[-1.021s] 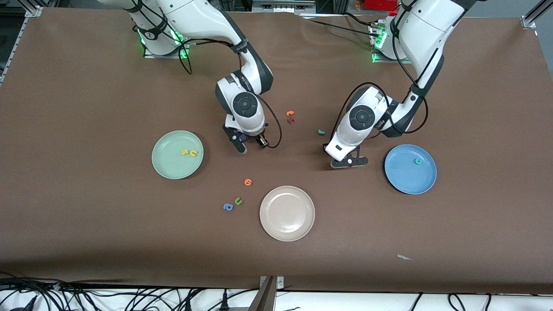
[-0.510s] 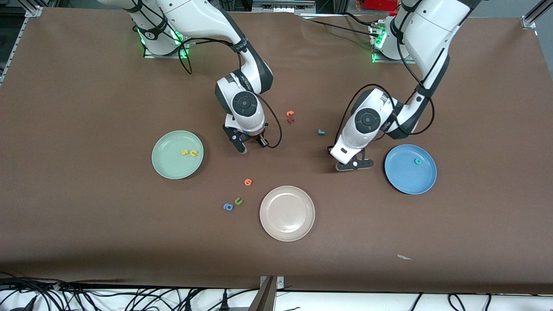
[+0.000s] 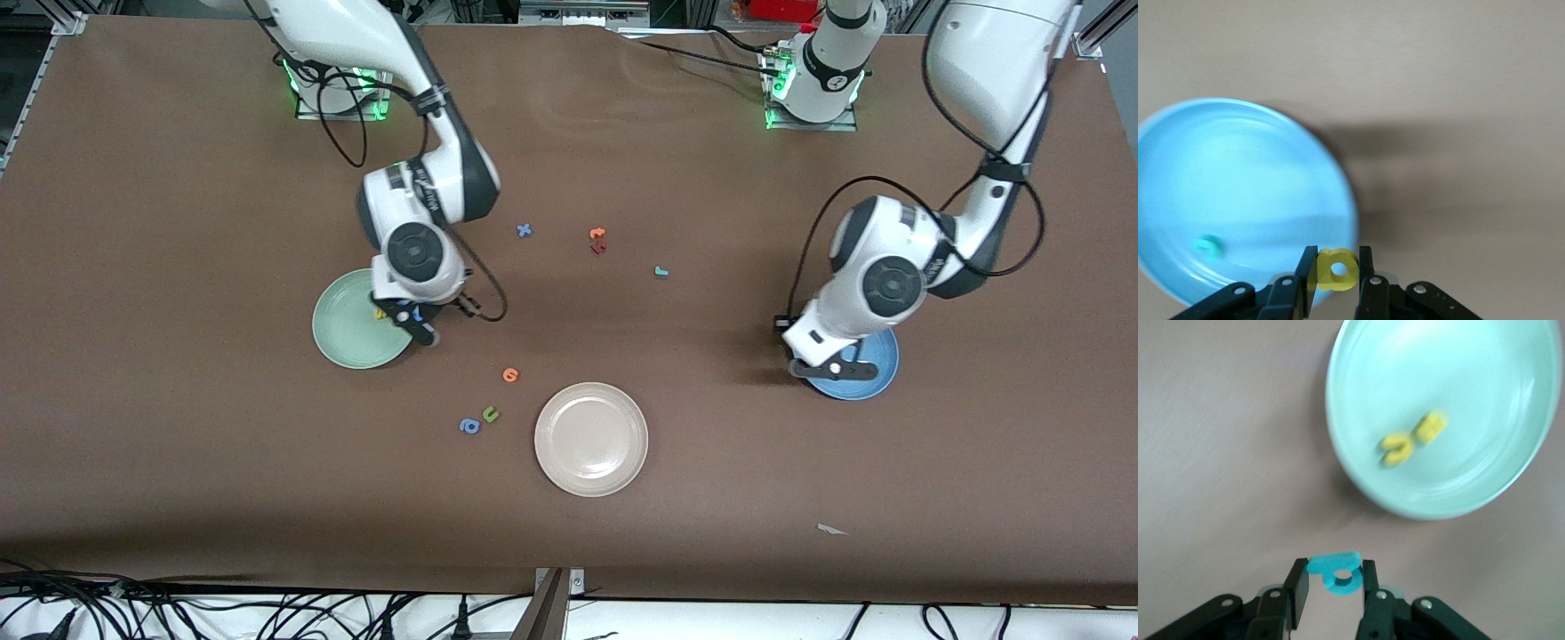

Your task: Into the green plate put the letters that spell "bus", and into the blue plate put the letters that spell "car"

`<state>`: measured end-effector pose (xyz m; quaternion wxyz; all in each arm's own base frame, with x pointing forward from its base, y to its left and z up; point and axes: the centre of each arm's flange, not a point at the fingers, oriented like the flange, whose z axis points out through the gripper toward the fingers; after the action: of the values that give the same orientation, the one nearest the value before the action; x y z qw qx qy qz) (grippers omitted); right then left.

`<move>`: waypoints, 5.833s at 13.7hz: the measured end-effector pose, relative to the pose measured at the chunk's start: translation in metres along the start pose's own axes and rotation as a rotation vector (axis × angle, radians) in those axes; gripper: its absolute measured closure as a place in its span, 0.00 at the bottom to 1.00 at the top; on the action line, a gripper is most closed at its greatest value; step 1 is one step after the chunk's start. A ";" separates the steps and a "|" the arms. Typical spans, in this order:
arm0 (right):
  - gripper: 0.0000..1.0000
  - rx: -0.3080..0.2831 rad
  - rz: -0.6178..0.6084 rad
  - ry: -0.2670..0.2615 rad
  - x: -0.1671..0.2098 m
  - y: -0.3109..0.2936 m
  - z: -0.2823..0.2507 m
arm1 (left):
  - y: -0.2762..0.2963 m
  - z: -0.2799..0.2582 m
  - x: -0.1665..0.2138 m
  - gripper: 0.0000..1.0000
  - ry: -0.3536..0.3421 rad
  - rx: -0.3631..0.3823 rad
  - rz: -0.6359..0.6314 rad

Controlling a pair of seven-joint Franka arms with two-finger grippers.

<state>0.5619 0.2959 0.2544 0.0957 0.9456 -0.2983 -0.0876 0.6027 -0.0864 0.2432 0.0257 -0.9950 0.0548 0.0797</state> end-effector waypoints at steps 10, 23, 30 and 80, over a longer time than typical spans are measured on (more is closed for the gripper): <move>0.00 -0.005 -0.181 -0.037 0.044 0.038 -0.008 | 0.063 0.004 -0.001 0.00 0.003 -0.071 -0.133; 0.00 0.106 -0.578 -0.075 0.082 0.129 -0.198 | 0.264 0.057 -0.116 0.00 0.079 -0.166 -0.687; 0.00 0.109 -0.704 0.044 0.126 0.230 -0.257 | 0.283 0.088 -0.142 0.09 0.167 -0.118 -0.746; 0.00 0.165 -0.660 0.149 0.105 0.293 -0.290 | -0.057 -0.038 0.041 0.32 0.081 0.017 -0.114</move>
<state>0.5504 0.0366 0.5921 0.0070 0.9995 0.0253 -0.0202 0.6551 -0.0359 0.2767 0.0367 -0.9986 -0.0003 0.0372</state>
